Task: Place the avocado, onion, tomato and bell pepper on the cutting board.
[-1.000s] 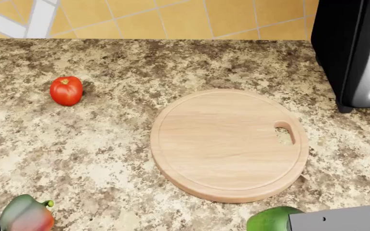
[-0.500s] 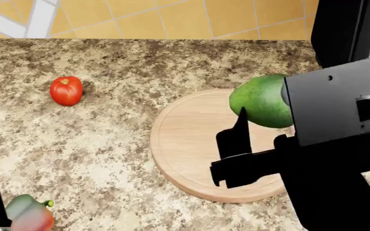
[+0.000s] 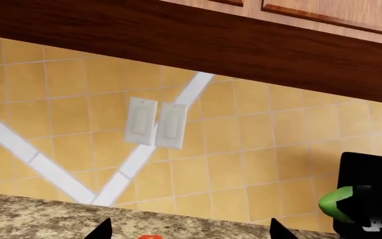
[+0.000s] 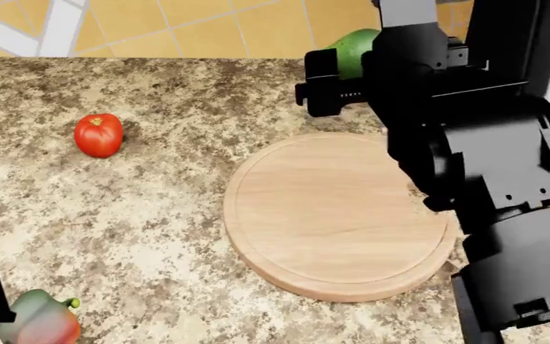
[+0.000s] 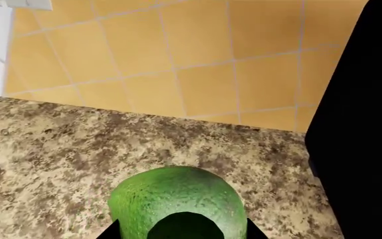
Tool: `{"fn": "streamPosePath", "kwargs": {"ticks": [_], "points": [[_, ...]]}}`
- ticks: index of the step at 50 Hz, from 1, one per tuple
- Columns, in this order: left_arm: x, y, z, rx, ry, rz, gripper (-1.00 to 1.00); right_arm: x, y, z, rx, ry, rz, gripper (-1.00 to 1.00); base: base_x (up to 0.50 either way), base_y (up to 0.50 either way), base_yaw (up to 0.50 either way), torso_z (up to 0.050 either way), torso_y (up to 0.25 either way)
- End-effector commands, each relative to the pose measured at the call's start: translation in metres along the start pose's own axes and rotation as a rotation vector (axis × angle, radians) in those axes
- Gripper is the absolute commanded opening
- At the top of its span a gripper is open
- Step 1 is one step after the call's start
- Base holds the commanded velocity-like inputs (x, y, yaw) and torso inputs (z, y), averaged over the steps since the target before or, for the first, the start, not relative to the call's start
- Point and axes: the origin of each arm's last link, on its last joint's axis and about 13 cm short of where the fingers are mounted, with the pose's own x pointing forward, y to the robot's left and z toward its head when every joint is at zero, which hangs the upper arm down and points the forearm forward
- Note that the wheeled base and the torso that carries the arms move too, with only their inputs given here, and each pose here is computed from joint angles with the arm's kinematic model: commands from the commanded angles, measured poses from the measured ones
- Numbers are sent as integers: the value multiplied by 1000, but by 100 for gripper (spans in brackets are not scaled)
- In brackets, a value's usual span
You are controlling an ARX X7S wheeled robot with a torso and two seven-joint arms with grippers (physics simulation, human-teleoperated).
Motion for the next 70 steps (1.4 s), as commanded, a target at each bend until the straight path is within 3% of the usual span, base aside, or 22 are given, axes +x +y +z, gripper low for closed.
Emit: {"fn": "streamPosePath", "kwargs": {"ticks": [1, 12, 15, 23, 32, 33, 41, 50, 53, 57, 60, 63, 66, 69, 70], "points": [[-3, 1, 1, 1, 0, 10, 100, 22, -6, -21, -82, 128, -74, -100, 0, 0, 0, 0, 0], [-8, 1, 1, -3, 7, 15, 100, 19, -7, -37, -45, 291, 6, -100, 0, 0, 0, 0, 0], [-10, 0, 2, -5, 8, 18, 100, 17, -7, -38, 1, 329, 35, -100, 0, 0, 0, 0, 0], [-11, -1, 1, -5, 13, 19, 100, 16, -7, -43, 128, 340, 76, -100, 0, 0, 0, 0, 0], [-11, 0, 1, -5, 14, 19, 100, 14, -5, -42, 157, 371, 63, -100, 0, 0, 0, 0, 0], [-11, 0, 1, -4, 15, 19, 100, 14, -4, -40, 162, 363, 70, 100, 0, 0, 0, 0, 0], [-10, 1, 1, -5, 17, 21, 100, 13, -4, -24, 117, 297, 69, 100, 0, 0, 0, 0, 0], [-10, 1, 1, -5, 18, 19, 100, -1, -1, 46, 25, 44, 30, 100, 0, 0, 0, 0, 0], [-10, 1, 1, 0, 19, 19, 100, -21, 0, 48, 15, 26, 4, 100, 0, 0, 0, 0, 0], [-10, 2, 2, 9, 24, 12, 100, -71, 4, 73, -44, -239, -31, 100, 0, 0, 0, 0, 0], [-10, 1, 5, 20, 35, -6, 100, -104, 4, 64, -46, -343, -47, 100, 0, 0, 0, 0, 0], [-9, 0, 15, 25, 62, -43, 100, -144, 7, 35, -87, -432, -81, 100, 0, 0, 0, 0, 0], [-9, -1, 22, 56, 85, -75, 100, -158, 8, 6, -124, -457, -125, 100, 0, 0, 0, 0, 0], [-12, -1, 30, 41, 161, -106, 100, -174, 32, -35, -182, -470, 73, 100, 0, 0, 0, 0, 0], [-13, -1, 31, 44, 159, -105, 100, -177, 33, -40, -194, -447, 112, 100, 0, 0, 0, 0, 0]]}}
